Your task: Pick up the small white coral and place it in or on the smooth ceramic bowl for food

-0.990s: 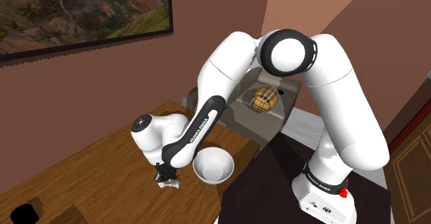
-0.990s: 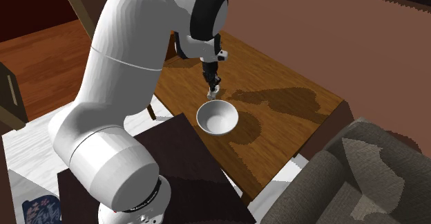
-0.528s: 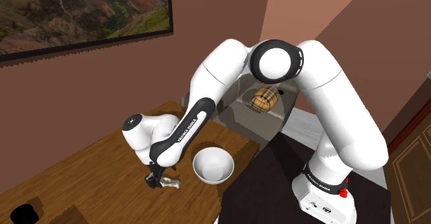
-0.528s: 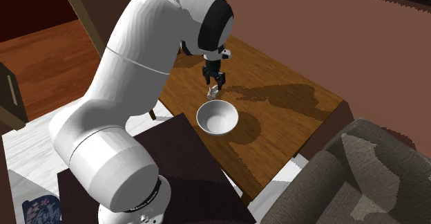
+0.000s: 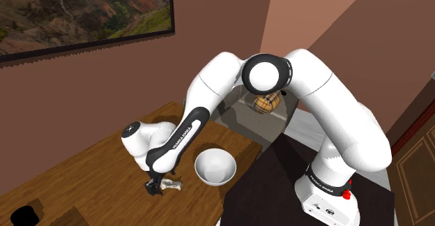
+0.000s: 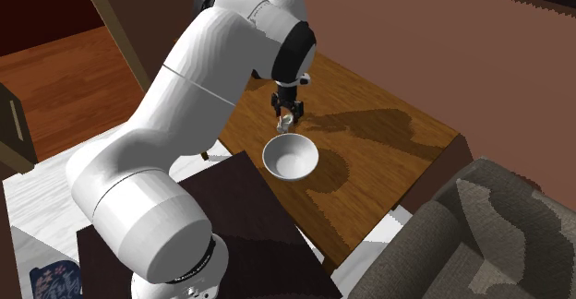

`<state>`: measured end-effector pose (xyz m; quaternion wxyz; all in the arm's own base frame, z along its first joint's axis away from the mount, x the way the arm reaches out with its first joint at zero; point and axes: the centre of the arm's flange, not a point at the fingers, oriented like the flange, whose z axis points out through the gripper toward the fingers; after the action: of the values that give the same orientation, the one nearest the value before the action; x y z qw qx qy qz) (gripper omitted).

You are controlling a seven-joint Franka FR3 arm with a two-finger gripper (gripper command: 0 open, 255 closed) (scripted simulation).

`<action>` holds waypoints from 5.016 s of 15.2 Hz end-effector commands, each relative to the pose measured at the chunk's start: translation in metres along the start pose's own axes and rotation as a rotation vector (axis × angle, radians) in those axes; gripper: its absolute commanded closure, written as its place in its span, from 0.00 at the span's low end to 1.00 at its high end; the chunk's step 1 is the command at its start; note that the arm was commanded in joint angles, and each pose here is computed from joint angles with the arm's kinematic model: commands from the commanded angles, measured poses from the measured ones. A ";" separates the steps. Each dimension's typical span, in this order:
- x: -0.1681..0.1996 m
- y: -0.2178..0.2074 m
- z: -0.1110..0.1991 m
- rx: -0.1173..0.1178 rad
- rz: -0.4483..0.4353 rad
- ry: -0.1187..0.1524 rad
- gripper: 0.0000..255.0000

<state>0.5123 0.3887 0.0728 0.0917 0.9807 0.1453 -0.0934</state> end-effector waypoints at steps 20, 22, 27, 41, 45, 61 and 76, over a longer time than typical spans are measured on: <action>-0.003 0.001 -0.002 0.000 0.000 0.000 1.00; -0.006 0.003 -0.012 0.000 0.000 0.000 1.00; -0.011 0.007 -0.038 0.000 0.000 0.000 1.00; -0.027 0.018 -0.109 0.000 0.000 0.000 1.00; -0.031 0.021 -0.130 0.000 0.000 0.000 1.00; -0.159 0.149 -0.090 0.000 0.000 0.000 1.00; -0.159 0.153 -0.018 0.000 0.000 0.000 1.00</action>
<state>0.4124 0.2068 0.1522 0.0915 0.9807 0.1454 -0.0937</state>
